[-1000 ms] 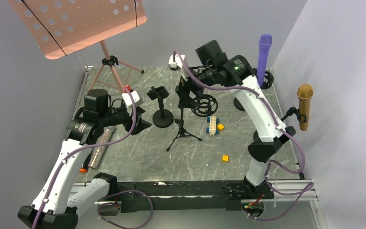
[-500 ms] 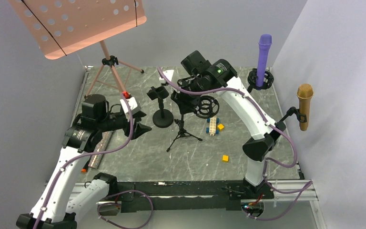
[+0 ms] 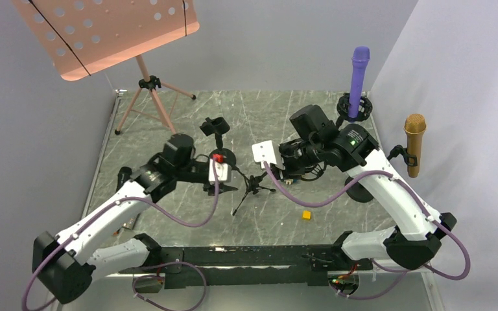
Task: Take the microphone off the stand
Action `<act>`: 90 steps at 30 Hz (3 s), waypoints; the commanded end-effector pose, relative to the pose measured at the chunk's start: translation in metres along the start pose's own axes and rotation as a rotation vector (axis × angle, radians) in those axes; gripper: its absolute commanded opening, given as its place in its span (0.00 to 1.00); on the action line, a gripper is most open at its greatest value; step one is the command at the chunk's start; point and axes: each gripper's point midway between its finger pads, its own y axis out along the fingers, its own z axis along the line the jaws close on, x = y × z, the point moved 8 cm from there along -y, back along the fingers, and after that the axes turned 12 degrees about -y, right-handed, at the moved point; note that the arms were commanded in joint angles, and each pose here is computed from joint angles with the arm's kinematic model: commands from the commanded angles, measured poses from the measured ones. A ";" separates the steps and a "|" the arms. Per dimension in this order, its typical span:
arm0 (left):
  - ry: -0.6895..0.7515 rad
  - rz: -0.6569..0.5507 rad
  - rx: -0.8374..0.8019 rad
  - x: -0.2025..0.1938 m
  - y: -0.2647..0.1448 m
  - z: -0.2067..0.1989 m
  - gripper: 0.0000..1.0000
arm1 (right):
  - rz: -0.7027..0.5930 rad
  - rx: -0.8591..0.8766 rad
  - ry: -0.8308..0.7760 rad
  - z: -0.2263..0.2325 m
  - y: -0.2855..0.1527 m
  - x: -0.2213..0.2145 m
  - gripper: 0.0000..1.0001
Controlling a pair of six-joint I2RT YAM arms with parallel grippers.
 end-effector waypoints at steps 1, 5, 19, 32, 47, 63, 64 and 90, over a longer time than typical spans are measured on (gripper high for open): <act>0.310 -0.045 0.071 0.009 0.036 0.011 0.60 | -0.010 -0.104 -0.171 -0.020 0.002 0.001 0.10; 0.338 -0.054 0.159 0.002 0.059 0.018 0.53 | -0.010 -0.102 -0.157 -0.019 0.001 0.001 0.12; 0.306 -0.033 0.145 0.007 0.066 0.021 0.45 | -0.011 -0.074 -0.248 -0.012 -0.010 0.003 0.12; 0.368 0.081 -0.008 -0.002 0.084 0.037 0.44 | -0.011 -0.070 -0.339 -0.009 -0.011 0.004 0.12; 0.197 0.117 -0.081 0.003 0.081 0.033 0.00 | -0.018 -0.115 -0.278 -0.013 -0.013 0.007 0.12; -0.960 -0.122 -0.051 -0.026 0.034 0.023 0.00 | -0.118 -0.102 -0.049 -0.027 0.015 0.015 0.05; -0.985 -0.122 -0.072 -0.030 0.031 0.021 0.00 | -0.131 -0.096 -0.045 -0.029 0.017 0.017 0.05; 0.412 0.042 0.176 -0.015 0.008 0.051 0.58 | -0.135 -0.014 -0.211 -0.031 0.028 0.014 0.07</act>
